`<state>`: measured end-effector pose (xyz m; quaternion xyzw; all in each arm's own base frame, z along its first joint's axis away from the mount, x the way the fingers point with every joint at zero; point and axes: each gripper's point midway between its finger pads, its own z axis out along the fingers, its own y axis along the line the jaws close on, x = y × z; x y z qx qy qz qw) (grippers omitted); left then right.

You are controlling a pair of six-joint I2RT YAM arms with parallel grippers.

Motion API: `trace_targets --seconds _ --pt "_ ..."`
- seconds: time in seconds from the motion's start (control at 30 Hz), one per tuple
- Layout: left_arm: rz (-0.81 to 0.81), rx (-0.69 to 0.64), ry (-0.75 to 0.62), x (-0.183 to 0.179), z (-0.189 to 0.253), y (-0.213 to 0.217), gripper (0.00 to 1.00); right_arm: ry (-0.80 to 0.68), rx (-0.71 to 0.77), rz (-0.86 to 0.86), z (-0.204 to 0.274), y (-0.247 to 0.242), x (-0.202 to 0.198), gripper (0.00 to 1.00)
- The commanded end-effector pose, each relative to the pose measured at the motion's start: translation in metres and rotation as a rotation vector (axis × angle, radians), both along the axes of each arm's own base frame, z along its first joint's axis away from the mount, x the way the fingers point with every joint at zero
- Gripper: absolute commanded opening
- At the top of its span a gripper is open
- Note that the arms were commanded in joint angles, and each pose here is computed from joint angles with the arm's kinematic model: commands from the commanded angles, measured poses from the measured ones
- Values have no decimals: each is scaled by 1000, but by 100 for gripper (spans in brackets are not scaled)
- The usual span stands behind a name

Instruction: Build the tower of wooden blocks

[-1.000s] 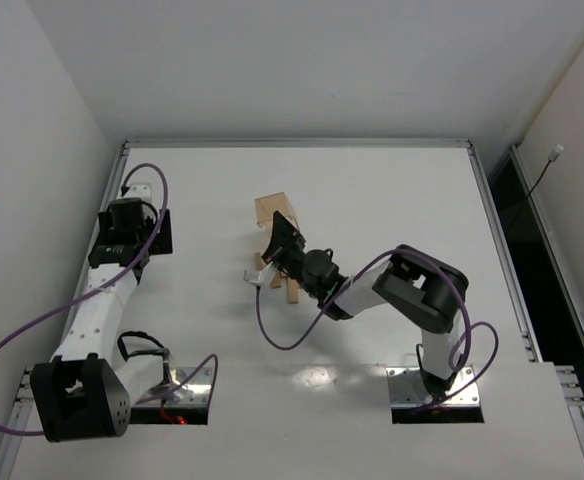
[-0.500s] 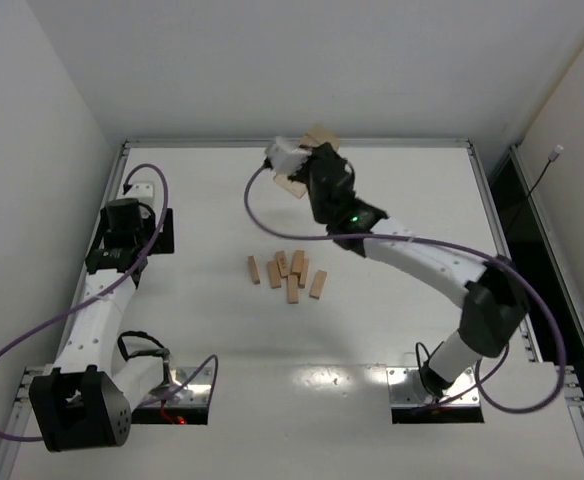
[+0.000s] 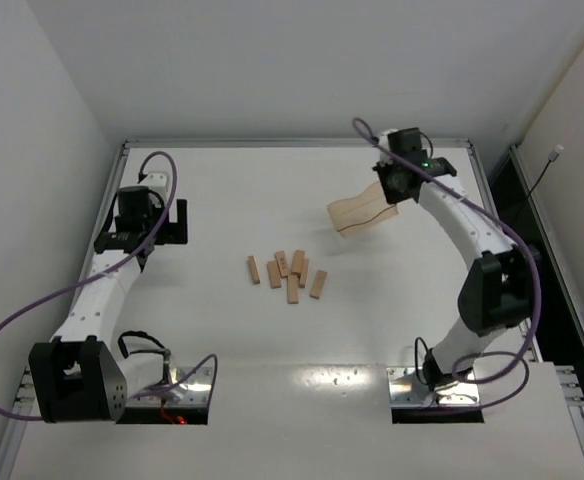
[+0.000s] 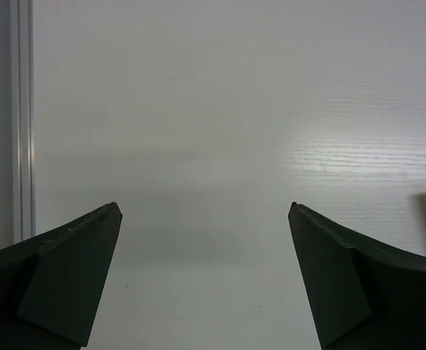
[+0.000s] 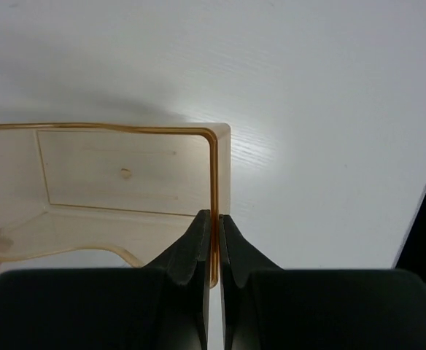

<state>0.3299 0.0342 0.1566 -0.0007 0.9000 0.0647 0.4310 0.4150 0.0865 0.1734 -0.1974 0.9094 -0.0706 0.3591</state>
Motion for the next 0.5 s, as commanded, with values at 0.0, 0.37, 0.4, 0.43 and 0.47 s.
trace_targets --seconds 0.0,0.37,0.4,0.43,0.47 --pt "-42 -50 -98 17 26 -13 100 27 230 -184 9 -25 16 0" --pt "-60 -61 -58 31 20 -18 100 -8 436 -555 -29 -157 95 0" --pt "-60 -61 -58 31 20 -18 100 -43 432 -568 -23 -167 105 0" --pt "-60 -61 -51 32 20 -18 100 -29 420 -592 -35 -176 108 0" --pt "-50 -54 -50 32 20 -16 100 -38 419 -645 -37 -194 109 0"
